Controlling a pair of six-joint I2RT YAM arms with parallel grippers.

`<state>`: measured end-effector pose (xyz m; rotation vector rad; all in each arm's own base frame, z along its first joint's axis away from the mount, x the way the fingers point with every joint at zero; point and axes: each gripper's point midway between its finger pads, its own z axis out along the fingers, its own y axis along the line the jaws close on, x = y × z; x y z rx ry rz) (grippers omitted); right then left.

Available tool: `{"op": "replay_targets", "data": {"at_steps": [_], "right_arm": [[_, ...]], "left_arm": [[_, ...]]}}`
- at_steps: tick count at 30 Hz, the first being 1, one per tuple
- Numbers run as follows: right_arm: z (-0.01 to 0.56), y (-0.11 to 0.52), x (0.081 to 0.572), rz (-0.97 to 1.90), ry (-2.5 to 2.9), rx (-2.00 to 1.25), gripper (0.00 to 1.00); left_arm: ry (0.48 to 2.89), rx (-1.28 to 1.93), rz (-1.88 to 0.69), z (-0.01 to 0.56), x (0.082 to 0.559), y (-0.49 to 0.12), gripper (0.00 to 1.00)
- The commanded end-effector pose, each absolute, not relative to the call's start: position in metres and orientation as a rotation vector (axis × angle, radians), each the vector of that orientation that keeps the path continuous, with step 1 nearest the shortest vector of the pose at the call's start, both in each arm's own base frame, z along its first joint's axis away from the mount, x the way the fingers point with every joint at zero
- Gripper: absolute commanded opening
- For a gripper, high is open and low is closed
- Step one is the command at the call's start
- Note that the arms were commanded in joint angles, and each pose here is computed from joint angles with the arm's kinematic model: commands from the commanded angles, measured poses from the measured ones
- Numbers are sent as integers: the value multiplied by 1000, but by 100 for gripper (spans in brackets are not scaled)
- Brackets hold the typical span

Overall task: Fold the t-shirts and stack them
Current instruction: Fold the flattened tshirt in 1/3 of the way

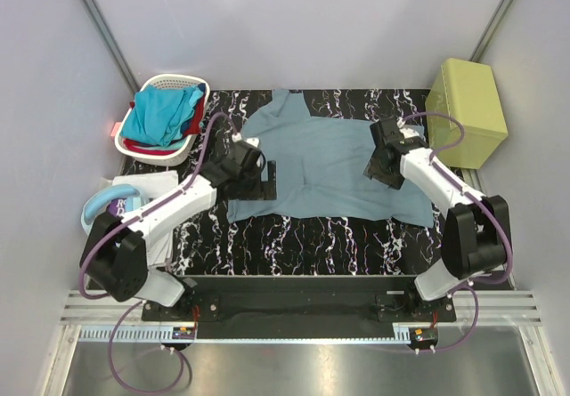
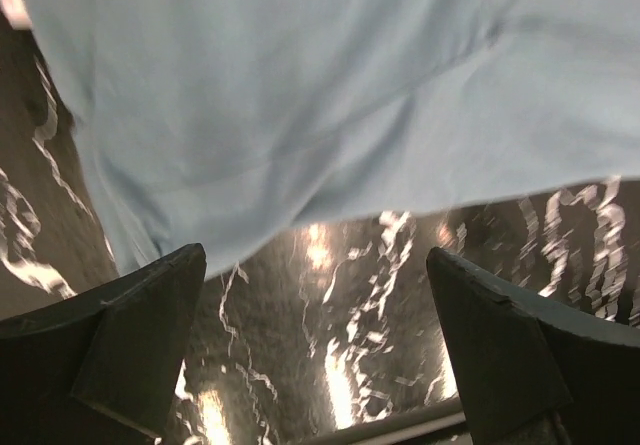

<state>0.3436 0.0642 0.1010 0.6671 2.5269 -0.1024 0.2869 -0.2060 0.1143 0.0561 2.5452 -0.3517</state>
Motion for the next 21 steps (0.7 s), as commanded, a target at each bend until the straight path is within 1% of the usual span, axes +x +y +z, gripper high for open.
{"op": "replay_targets", "data": {"at_steps": [1,8,16,21], "right_arm": [[115,69,326,-75,2488,681,63],[121,72,300,-56,2493,652,63],[123,68,291,-60,2493,626,63],[122,69,290,-53,2501,612,63]], "left_arm": [[2645,24,-321,76,261,-201,99],[2681,9,-287,56,247,-193,98],[2656,-13,-240,53,256,-190,96],[2661,-20,-192,45,264,-189,93]]}}
